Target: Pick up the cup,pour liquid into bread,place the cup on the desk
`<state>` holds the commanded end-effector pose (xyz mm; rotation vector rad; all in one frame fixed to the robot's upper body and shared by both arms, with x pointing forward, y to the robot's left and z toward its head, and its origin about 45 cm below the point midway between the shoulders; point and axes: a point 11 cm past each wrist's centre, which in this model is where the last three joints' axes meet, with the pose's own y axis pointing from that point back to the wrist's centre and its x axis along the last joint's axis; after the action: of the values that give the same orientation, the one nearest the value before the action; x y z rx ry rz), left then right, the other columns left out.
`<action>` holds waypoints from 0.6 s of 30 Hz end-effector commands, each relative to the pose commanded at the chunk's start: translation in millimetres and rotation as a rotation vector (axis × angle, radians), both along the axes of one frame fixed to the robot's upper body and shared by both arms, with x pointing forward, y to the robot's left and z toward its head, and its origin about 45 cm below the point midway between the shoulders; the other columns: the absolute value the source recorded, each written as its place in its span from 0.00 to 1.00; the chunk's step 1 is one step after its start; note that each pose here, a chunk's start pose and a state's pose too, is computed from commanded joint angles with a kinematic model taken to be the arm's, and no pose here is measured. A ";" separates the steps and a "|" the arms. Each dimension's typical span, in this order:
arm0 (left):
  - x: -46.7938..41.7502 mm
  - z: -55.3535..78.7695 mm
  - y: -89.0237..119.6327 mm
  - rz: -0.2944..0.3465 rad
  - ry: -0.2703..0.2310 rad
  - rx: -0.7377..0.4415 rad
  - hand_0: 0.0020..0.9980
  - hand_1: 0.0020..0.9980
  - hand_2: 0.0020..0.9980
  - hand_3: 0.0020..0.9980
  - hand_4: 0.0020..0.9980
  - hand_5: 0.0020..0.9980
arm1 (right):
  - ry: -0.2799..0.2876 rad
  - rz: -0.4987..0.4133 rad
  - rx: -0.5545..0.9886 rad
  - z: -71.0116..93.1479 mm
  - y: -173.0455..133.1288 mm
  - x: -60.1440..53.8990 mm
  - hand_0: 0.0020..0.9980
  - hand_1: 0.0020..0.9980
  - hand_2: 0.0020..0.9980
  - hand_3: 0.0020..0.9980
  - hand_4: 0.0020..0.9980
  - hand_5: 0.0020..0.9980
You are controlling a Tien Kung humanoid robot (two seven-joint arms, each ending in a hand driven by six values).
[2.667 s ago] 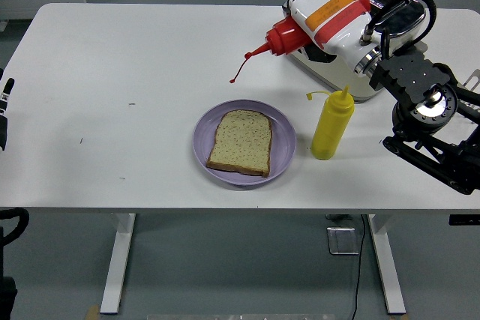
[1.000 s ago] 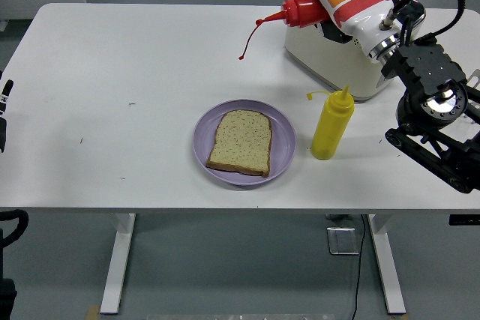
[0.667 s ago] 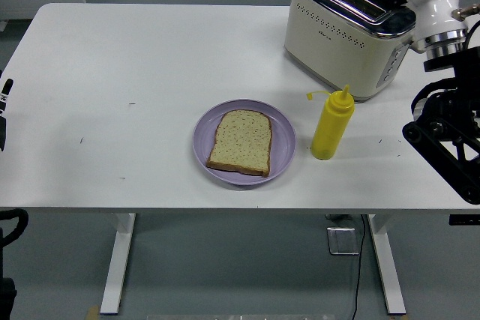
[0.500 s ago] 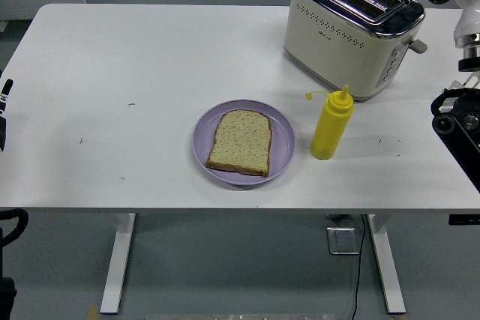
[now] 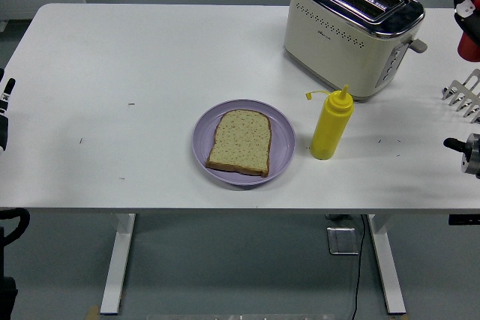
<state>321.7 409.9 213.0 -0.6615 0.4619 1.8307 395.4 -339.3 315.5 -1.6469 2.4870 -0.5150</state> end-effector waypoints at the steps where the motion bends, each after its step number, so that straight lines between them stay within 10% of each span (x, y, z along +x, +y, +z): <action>1: 0.0 -0.1 -0.1 -0.001 0.000 0.000 0.84 0.86 0.87 0.76 0.66 1.00 | 0.008 0.000 0.039 -5.6 -2.8 -0.8 0.05 0.14 0.27 0.39 0.60 0.00; 10: 0.2 -0.8 -1.3 -0.004 0.002 0.000 0.84 0.85 0.87 0.76 0.66 1.00 | 0.101 -0.028 0.373 -49.4 -22.9 -5.3 0.06 0.14 0.27 0.39 0.59 0.00; 18: 0.7 -0.4 -1.7 -0.006 0.002 0.000 0.84 0.85 0.87 0.76 0.67 1.00 | 0.158 -0.070 0.292 -73.8 -30.2 -11.7 0.07 0.15 0.27 0.38 0.58 0.00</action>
<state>322.4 408.2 212.6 -0.6576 0.4647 1.8261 383.7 -369.5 241.8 -1.5448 2.5846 -0.0228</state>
